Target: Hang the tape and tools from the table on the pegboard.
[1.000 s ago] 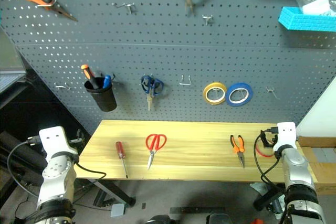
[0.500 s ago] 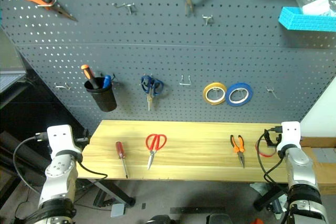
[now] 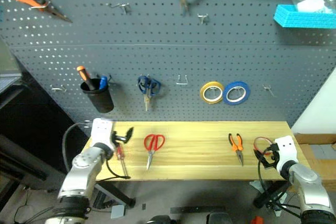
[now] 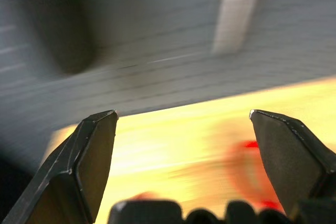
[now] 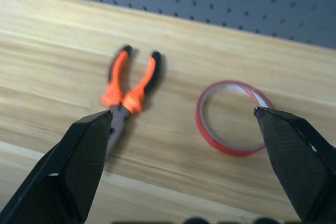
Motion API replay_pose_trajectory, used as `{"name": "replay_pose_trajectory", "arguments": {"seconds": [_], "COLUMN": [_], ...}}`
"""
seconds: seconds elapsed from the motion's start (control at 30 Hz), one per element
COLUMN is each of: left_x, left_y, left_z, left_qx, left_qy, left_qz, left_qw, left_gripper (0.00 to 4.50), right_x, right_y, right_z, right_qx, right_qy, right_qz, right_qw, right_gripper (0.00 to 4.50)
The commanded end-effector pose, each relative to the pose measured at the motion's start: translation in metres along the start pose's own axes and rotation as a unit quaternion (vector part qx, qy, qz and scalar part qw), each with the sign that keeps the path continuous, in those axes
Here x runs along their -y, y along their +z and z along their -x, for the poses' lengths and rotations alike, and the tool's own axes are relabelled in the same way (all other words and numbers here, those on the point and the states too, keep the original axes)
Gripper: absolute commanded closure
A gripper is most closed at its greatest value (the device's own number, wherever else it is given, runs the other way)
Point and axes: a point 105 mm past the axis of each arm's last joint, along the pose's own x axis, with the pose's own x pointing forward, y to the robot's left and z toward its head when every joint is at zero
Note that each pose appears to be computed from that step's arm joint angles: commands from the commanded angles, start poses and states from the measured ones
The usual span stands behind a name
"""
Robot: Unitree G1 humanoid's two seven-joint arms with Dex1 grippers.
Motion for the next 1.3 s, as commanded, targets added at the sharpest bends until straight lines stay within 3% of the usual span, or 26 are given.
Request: {"name": "replay_pose_trajectory", "arguments": {"seconds": [0.03,0.2,0.37,0.63,0.93,1.07,1.3], "left_x": [0.026,0.079,0.113,0.135,0.143,0.144,0.145], "left_y": [0.034,0.058,0.073,0.091,0.096,0.099,0.102], "left_z": [-0.004,0.005,0.015,0.022,0.032,0.033,0.033], "left_qx": [0.042,0.063,0.069,0.09,0.093,0.094,0.1], "left_qy": [-0.081,-0.257,-0.363,-0.412,-0.435,-0.438,-0.44], "left_qz": [-0.051,-0.092,-0.136,-0.174,-0.185,-0.185,-0.187], "left_qw": [0.995,0.96,0.919,0.89,0.876,0.874,0.873], "left_gripper": [0.18,0.18,0.18,0.18,0.18,0.13,0.13], "right_x": [-0.008,0.001,0.017,0.035,0.024,0.022,0.02], "right_y": [0.027,0.032,0.04,0.032,0.007,-0.003,-0.019], "right_z": [-0.005,-0.025,-0.051,-0.072,-0.074,-0.073,-0.07], "right_qx": [0.019,-0.018,-0.059,-0.146,-0.215,-0.236,-0.272], "right_qy": [0.011,0.007,0.01,-0.005,0.03,0.036,0.045], "right_qz": [0.025,0.041,0.042,0.036,0.044,0.066,0.111], "right_qw": [0.999,0.999,0.997,0.989,0.975,0.969,0.955], "right_gripper": [0.0,0.0,0.0,0.0,0.0,0.91,3.38]}}
